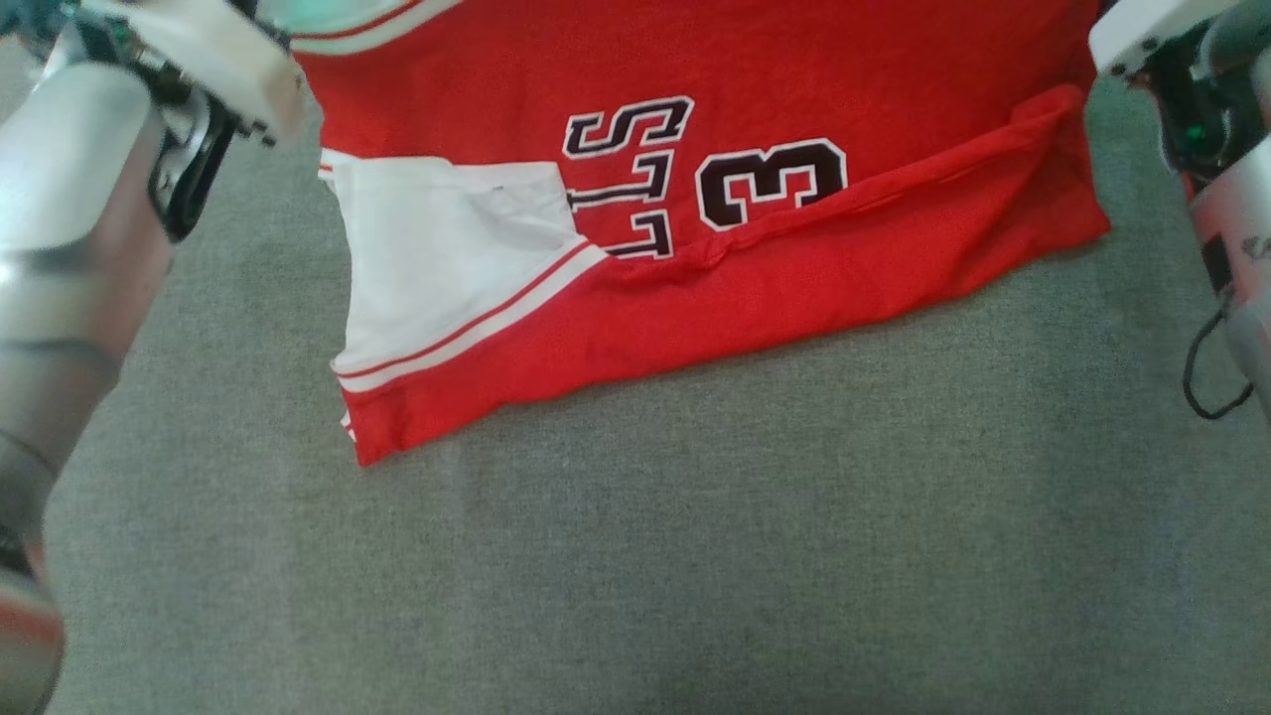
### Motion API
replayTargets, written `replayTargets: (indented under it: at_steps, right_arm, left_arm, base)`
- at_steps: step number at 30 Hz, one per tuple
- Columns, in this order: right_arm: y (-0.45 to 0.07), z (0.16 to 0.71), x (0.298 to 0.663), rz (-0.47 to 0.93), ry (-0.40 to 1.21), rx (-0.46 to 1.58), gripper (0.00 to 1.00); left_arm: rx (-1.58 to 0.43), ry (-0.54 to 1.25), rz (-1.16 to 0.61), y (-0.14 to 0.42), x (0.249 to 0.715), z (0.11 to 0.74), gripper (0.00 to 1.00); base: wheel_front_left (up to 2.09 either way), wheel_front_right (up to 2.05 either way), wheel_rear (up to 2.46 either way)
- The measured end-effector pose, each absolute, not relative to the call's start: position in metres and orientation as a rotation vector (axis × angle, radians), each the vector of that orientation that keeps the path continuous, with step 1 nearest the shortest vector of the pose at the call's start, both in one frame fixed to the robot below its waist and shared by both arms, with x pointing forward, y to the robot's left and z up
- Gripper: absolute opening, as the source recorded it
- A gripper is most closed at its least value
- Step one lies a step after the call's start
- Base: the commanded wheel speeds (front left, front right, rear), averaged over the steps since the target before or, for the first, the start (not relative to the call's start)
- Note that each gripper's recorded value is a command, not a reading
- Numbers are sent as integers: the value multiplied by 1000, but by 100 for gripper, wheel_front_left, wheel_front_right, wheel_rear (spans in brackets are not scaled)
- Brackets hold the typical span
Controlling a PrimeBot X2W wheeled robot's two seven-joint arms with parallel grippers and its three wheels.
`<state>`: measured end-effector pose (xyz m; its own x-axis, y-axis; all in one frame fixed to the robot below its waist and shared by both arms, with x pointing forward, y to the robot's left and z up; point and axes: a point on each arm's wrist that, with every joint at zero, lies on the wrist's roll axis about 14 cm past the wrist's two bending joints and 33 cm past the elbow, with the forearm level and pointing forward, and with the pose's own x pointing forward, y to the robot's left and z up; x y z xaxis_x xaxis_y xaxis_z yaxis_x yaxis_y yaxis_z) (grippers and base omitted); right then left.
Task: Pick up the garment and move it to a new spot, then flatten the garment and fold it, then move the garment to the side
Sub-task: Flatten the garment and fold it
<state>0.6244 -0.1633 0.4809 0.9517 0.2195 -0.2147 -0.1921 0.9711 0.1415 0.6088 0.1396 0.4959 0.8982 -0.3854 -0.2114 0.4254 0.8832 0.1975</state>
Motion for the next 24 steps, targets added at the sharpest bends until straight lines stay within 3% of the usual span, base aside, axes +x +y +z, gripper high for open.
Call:
replayTargets:
  at_steps: [12, 24]
  right_arm:
    - [-151, 458, 604, 242, 347, 212, 0]
    - [-165, 433, 542, 304, 553, 141, 0]
  left_arm:
    - [191, 192, -462, 133, 583, 490, 0]
    - [88, 415, -637, 125, 477, 465, 0]
  base:
    - [0, 0, 0]
    - [0, 0, 0]
